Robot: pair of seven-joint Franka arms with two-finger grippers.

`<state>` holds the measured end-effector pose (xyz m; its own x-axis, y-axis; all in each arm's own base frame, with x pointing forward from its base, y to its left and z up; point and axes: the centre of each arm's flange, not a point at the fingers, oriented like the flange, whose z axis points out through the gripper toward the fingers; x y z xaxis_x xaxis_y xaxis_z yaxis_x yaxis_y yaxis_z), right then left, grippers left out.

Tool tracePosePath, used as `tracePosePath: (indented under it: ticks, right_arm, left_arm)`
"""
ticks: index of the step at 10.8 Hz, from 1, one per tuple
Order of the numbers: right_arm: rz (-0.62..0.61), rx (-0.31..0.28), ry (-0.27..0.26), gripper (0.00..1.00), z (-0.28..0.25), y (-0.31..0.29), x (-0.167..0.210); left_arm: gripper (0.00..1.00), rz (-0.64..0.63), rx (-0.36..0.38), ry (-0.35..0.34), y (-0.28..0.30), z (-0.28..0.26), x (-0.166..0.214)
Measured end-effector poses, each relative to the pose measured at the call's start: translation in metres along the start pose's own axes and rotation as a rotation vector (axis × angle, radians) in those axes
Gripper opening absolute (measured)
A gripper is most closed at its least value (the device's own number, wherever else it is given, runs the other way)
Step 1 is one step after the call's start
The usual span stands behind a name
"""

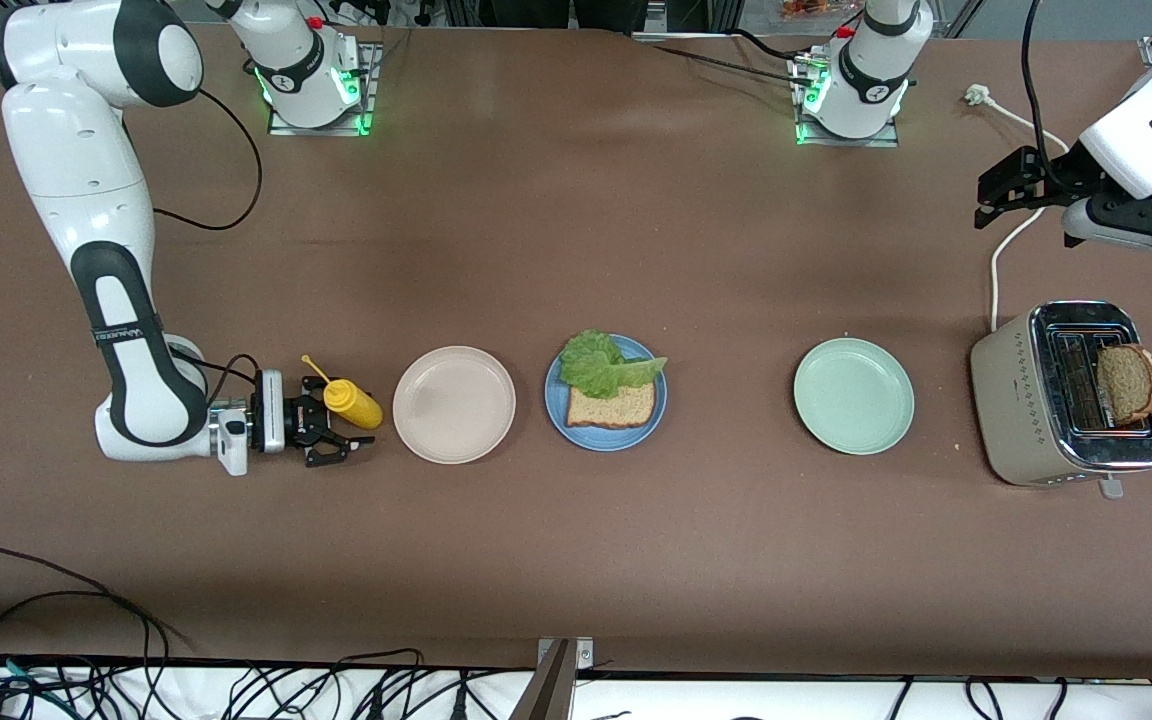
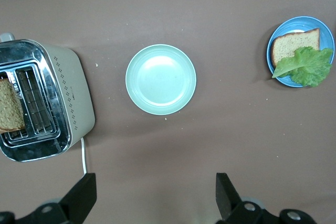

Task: Make sandwich in blue plate with both arms
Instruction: 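Lift the mustard bottle with the right gripper toward the blue plate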

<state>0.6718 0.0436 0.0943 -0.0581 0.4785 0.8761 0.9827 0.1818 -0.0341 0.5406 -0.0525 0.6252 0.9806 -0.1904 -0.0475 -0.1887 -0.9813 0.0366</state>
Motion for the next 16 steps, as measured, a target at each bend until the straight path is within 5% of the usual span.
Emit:
tracePosePath:
  ticks: [2,5,10,16]
  right_arm:
    - [0.004,-0.012,0.005,0.44,0.000,0.002,0.001]
    - [0.080,-0.010,-0.043,0.42,-0.004,0.009,0.012]
    - [0.263,0.047,-0.393,0.30,-0.035,0.028,0.123]
    - [0.400,-0.001,-0.677,0.30,0.013,0.032,0.215]
  left_arm:
    - [1.00,0.000,0.000,0.000,0.000,0.000,0.000]
    - [1.00,0.000,0.000,-0.001,0.000,0.001,0.000]
    - [1.00,-0.001,0.000,-0.001,-0.001,0.001,0.001]
    - [1.00,-0.001,0.000,-0.001,-0.001,0.001,0.001]
